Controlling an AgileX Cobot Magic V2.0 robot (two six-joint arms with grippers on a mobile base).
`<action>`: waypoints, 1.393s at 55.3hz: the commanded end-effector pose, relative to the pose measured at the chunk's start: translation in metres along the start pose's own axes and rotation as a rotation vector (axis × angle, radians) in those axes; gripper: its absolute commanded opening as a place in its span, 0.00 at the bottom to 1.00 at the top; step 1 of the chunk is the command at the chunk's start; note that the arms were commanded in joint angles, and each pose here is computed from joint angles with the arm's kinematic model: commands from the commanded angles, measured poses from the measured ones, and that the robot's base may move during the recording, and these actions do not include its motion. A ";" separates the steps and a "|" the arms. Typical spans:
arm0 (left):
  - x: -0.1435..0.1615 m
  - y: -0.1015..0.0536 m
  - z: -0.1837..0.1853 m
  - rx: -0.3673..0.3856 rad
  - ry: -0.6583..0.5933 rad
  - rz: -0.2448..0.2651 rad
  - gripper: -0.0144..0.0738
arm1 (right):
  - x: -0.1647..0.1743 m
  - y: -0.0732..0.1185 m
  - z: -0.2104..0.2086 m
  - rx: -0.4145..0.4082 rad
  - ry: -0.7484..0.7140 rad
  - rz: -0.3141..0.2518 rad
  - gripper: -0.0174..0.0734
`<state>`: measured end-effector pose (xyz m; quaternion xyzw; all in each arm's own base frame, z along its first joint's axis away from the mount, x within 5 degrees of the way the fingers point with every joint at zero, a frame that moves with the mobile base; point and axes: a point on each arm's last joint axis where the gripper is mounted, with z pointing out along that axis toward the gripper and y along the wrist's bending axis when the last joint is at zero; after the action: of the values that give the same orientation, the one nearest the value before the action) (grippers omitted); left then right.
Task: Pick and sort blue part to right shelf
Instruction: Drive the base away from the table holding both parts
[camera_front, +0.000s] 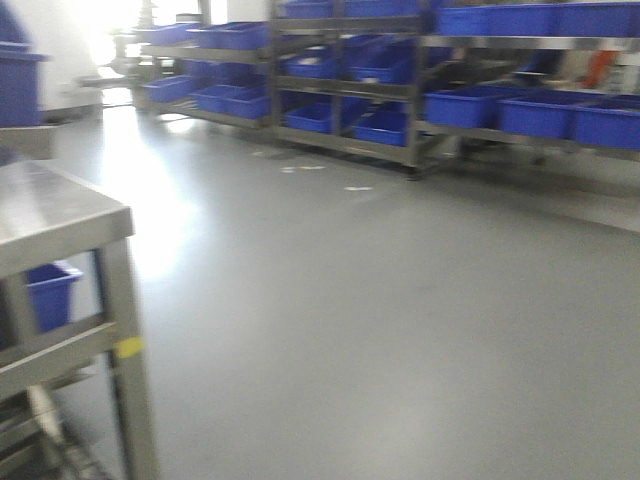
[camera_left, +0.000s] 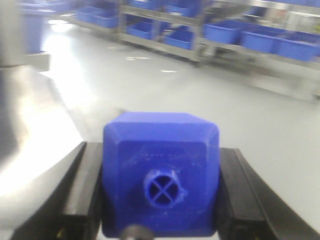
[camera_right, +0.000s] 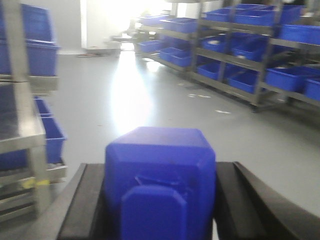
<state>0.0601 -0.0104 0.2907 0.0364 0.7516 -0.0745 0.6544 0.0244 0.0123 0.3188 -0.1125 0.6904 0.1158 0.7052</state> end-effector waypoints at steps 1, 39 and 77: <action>-0.018 -0.001 -0.002 0.002 -0.107 -0.005 0.59 | -0.017 -0.001 -0.001 0.015 -0.112 -0.004 0.42; -0.018 -0.001 -0.002 0.002 -0.107 -0.005 0.59 | -0.017 -0.001 -0.001 0.015 -0.112 -0.004 0.42; -0.018 -0.001 -0.002 0.010 -0.107 -0.005 0.59 | -0.017 -0.001 -0.001 0.015 -0.112 -0.004 0.42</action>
<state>0.0601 -0.0104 0.2907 0.0364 0.7516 -0.0745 0.6544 0.0244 0.0123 0.3188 -0.1125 0.6904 0.1158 0.7052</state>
